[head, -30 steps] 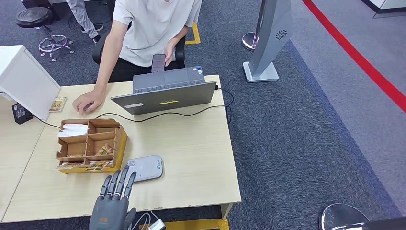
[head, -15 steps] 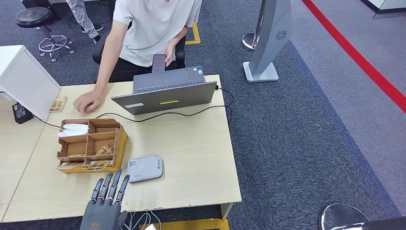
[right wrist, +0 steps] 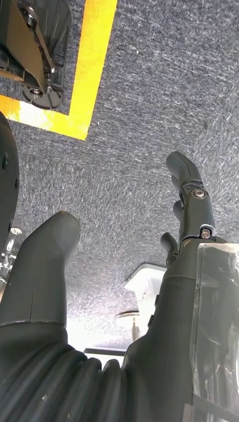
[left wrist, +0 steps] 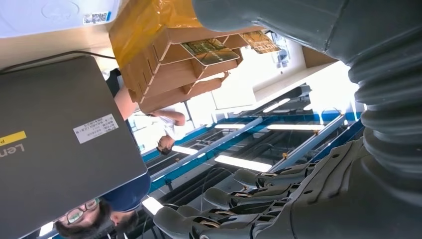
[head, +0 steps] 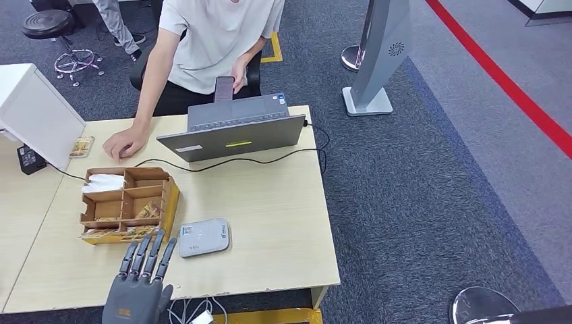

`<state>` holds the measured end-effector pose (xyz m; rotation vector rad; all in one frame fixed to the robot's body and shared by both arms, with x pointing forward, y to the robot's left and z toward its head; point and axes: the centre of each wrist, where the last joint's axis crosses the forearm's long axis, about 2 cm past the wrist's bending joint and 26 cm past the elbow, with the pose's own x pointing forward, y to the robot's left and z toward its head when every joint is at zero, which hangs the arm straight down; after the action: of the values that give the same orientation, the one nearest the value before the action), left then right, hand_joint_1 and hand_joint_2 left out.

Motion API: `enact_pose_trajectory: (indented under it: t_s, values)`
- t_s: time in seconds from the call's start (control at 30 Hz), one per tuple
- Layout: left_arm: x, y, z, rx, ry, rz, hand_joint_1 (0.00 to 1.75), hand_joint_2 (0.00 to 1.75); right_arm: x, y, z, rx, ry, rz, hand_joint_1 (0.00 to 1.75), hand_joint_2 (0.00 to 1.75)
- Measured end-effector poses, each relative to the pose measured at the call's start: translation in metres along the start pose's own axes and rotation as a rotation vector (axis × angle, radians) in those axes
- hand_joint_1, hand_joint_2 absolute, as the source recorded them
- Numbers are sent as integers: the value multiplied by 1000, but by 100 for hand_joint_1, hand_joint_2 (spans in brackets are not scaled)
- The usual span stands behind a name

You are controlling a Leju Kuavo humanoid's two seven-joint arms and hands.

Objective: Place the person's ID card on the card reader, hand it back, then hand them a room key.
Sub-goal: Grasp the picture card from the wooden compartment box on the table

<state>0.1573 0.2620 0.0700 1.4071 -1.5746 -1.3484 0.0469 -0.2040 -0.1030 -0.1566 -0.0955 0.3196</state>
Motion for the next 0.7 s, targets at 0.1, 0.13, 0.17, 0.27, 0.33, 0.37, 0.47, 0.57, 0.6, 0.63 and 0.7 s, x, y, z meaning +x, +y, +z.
enact_pose_trajectory:
  t_s: [0.1, 0.13, 0.17, 0.27, 0.33, 0.37, 0.47, 0.57, 0.6, 0.63, 0.7]
  values:
    - [-4, -3, 2, 12, -1, 2, 0, 175, 0, 0, 0, 1, 0, 12, 0, 175]
    - [-6, -5, 3, 15, -1, 3, 0, 175, 0, 0, 0, 1, 0, 15, 0, 175]
    - [-8, -8, 5, 16, 0, 4, 0, 175, 0, 0, 0, 1, 0, 18, 0, 175]
    - [-13, -16, 12, 6, 2, -1, 0, 175, 0, 0, 0, 0, 0, 28, 0, 175]
    - [-16, -21, 16, -5, 6, -7, 0, 175, 0, 0, 0, 1, 0, 33, 0, 175]
    - [-17, -23, 17, -9, 10, -11, 0, 175, 0, 0, 0, 1, 0, 34, 0, 175]
    - [-21, -27, 18, -20, 24, -24, 0, 175, 0, 0, 0, 2, 0, 34, 0, 175]
    - [-23, -30, 20, -34, 28, -32, 0, 175, 0, 0, 0, 1, 1, 35, 0, 175]
    - [-23, -31, 21, -38, 28, -34, 0, 175, 0, 0, 0, 1, 1, 35, 0, 175]
    - [-24, -32, 21, -41, 25, -34, 0, 175, 0, 0, 0, 2, 1, 36, 0, 175]
    - [-26, -35, 22, -44, 15, -34, 0, 175, 0, 0, 0, 3, 0, 41, 0, 175]
